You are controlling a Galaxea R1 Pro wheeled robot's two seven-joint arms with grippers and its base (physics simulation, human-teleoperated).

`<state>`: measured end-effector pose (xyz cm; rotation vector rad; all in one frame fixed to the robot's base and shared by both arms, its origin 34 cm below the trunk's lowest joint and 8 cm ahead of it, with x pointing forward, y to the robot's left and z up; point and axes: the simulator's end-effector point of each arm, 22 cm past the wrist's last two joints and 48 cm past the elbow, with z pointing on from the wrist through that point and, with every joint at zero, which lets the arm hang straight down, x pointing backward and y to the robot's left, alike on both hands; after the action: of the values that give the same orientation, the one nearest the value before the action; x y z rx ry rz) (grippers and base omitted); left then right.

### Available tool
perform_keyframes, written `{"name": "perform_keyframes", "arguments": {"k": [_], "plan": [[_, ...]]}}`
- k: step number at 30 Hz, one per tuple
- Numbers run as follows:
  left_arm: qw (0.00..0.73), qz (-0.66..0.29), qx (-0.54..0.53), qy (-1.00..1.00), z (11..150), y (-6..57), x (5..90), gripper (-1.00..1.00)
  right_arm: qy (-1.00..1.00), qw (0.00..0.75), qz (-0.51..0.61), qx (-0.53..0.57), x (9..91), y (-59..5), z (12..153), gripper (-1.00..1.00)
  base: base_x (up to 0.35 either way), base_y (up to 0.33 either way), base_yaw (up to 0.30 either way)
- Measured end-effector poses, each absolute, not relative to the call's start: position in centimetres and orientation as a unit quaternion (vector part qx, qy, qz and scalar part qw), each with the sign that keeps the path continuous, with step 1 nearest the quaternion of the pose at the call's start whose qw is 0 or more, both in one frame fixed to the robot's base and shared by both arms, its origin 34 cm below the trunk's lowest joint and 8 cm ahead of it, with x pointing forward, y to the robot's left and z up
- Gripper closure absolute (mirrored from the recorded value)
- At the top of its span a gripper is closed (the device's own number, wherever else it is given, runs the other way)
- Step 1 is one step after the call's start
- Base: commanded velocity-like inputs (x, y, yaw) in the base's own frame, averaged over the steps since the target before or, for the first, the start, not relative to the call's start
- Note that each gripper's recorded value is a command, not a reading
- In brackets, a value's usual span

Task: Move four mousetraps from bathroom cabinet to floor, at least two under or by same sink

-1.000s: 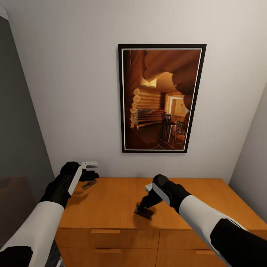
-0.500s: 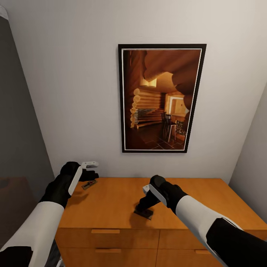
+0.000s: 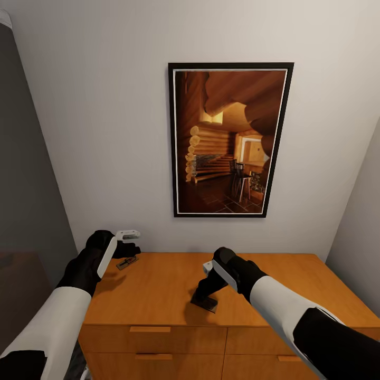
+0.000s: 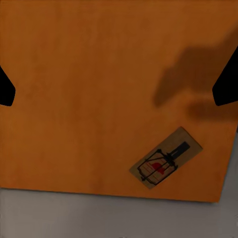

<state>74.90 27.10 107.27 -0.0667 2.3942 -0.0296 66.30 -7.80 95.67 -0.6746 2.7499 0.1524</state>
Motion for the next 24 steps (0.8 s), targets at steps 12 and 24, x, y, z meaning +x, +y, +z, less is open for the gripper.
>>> {"name": "perform_keyframes", "arguments": {"k": [12, 24], "plan": [[0.365, -0.010, -0.023, 0.931, 107.3, 26.8, 74.9, -1.00, 0.957, 0.157, 0.054, -0.238, 66.6, -7.4, 96.2, -1.00, 0.000, 0.000, 0.000], [0.360, -0.023, -0.015, 0.933, 106.9, 24.7, 74.8, -1.00, 0.955, 0.162, 0.056, -0.241, 66.7, -7.1, 96.5, -1.00, 0.000, 0.000, 0.000]]}}
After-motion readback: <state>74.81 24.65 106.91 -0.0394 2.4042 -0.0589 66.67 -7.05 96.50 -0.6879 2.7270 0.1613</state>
